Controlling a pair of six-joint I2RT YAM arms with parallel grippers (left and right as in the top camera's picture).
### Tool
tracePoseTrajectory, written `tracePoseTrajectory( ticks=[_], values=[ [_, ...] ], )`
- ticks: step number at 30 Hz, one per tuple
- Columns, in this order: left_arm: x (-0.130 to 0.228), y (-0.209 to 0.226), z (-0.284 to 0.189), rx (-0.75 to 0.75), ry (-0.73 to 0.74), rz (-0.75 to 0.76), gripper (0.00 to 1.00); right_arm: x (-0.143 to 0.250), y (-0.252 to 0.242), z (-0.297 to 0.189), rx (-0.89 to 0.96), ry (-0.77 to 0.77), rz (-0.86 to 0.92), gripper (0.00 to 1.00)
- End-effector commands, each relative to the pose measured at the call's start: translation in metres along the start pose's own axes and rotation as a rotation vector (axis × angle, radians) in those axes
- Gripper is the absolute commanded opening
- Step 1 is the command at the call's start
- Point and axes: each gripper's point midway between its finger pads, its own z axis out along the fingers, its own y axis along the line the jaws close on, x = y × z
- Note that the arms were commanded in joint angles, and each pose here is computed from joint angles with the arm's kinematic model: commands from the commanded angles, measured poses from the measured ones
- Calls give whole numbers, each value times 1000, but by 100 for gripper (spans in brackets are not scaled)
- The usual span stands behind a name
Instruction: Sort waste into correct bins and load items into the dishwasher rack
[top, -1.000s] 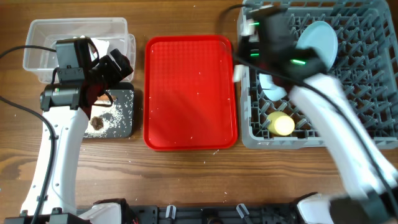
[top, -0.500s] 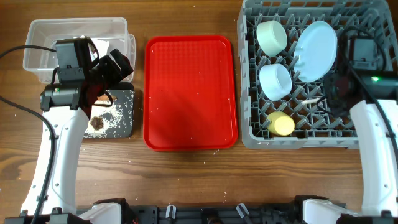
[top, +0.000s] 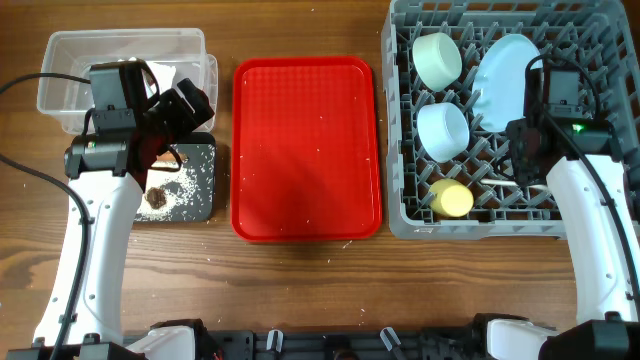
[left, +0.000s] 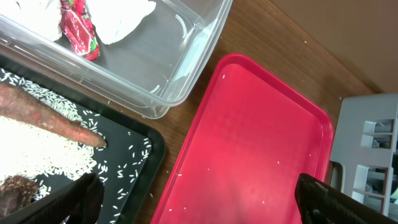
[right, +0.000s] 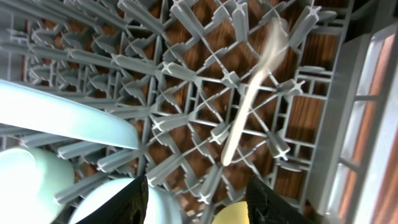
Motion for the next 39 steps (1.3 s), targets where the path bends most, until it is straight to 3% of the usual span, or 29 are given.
tracePoseTrajectory(
  ticks=[1, 3, 5, 7, 10, 18, 23, 26, 32, 39],
  values=[
    [-2, -6, -5, 21, -9, 21, 100, -20, 14, -42, -126, -52, -106, 58],
    [-2, -6, -5, 21, -9, 20, 100, -27, 34, -86, -300, -88, -370, 72],
    [-2, -6, -5, 21, -9, 21, 100, 9, 58, -141, -614, -82, -902, 100],
    [-2, -6, -5, 21, -9, 21, 100, 40, 51, -172, -796, -41, -1135, 100],
    [-2, -6, -5, 21, -9, 21, 100, 47, 30, -182, -805, -8, -1152, 100],
    [-2, -6, -5, 21, -9, 21, 100, 45, 32, -185, -816, -31, -1155, 100],
    [-2, -6, -5, 21, -9, 21, 100, 36, 45, -201, -898, -170, -1193, 100],
    [-2, -6, -5, 21, -9, 21, 100, 34, 37, -201, -967, -329, -1202, 100],
    [-2, -6, -5, 21, -10, 21, 100, 55, 1, -143, -1074, -569, -1116, 100],
    [-2, -6, -5, 21, -9, 21, 100, 77, -25, -101, -1214, -694, -972, 100]
  ],
)
